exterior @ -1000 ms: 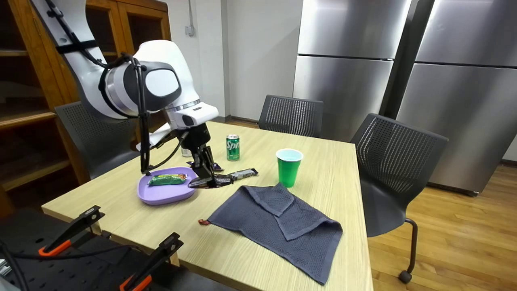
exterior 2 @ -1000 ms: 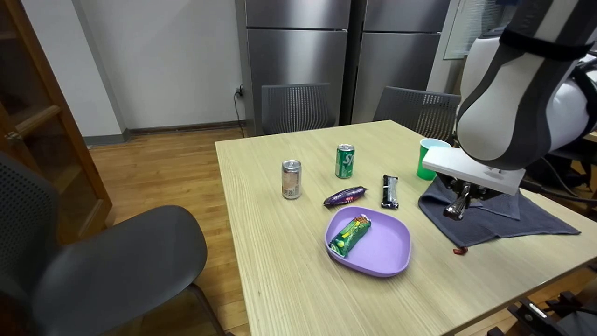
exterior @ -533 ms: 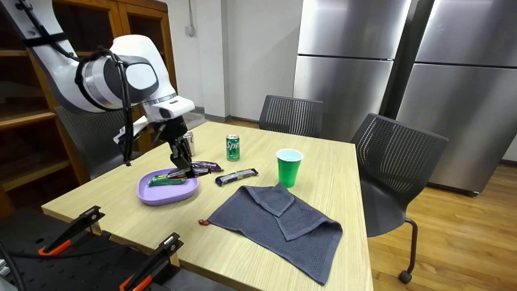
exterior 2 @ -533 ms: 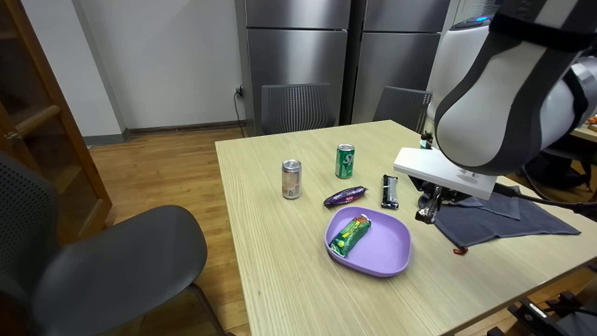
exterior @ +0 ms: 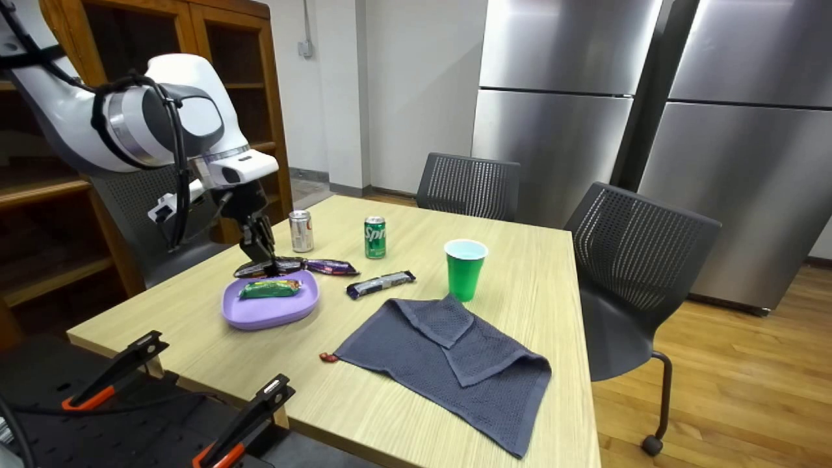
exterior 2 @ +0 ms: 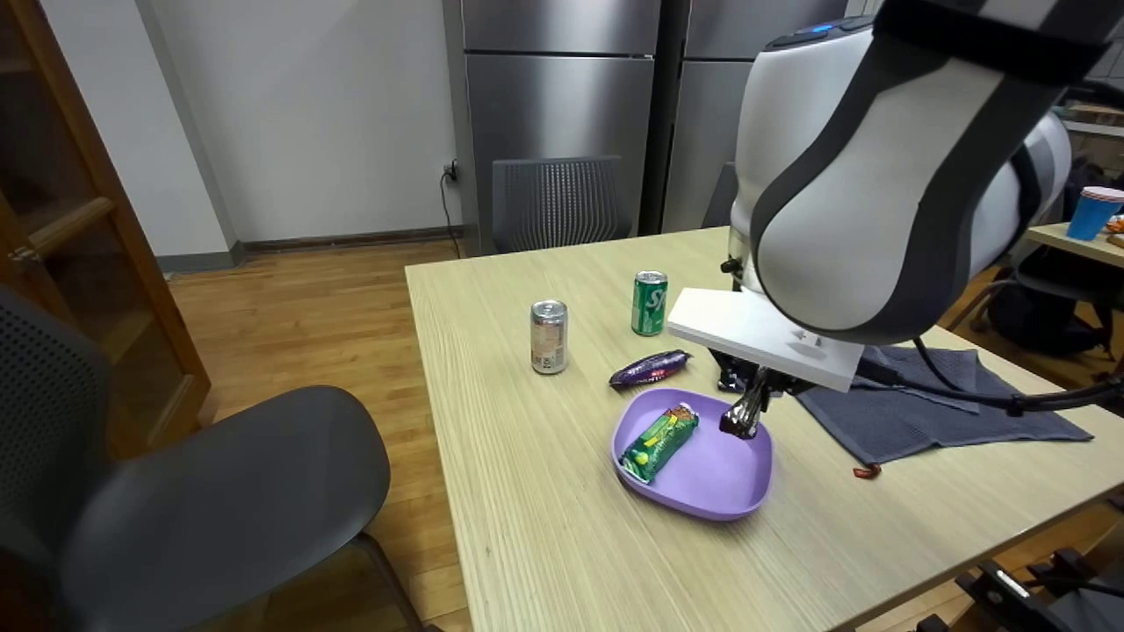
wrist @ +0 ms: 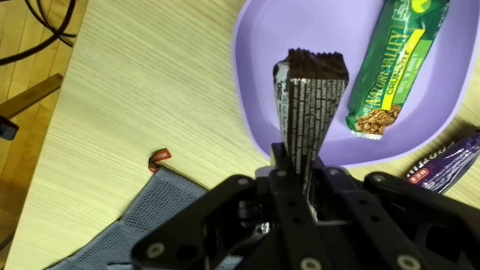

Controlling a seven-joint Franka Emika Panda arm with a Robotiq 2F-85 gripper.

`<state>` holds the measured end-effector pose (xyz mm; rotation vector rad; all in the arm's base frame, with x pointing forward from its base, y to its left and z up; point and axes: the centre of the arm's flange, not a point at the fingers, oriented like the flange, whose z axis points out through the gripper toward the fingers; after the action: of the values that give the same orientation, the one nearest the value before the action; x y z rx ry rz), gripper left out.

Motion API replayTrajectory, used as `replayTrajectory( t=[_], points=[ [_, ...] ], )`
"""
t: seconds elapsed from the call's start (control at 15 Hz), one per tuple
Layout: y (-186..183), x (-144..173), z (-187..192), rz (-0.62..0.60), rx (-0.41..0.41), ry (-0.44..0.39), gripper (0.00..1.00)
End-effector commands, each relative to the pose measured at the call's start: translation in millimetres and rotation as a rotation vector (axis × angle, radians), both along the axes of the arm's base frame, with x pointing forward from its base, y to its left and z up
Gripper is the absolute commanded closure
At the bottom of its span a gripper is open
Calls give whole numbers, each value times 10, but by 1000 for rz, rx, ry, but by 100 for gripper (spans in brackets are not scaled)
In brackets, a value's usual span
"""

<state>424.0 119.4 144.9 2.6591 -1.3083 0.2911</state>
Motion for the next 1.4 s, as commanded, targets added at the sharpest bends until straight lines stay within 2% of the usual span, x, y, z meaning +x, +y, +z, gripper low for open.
replayTrajectory(
  t=[0.0, 0.47, 1.33],
  points=[
    [312, 66, 48, -19, 7, 20, 97],
    [638, 243, -182, -59, 24, 61, 97],
    [601, 577, -568, -126, 0, 83, 97]
  ],
)
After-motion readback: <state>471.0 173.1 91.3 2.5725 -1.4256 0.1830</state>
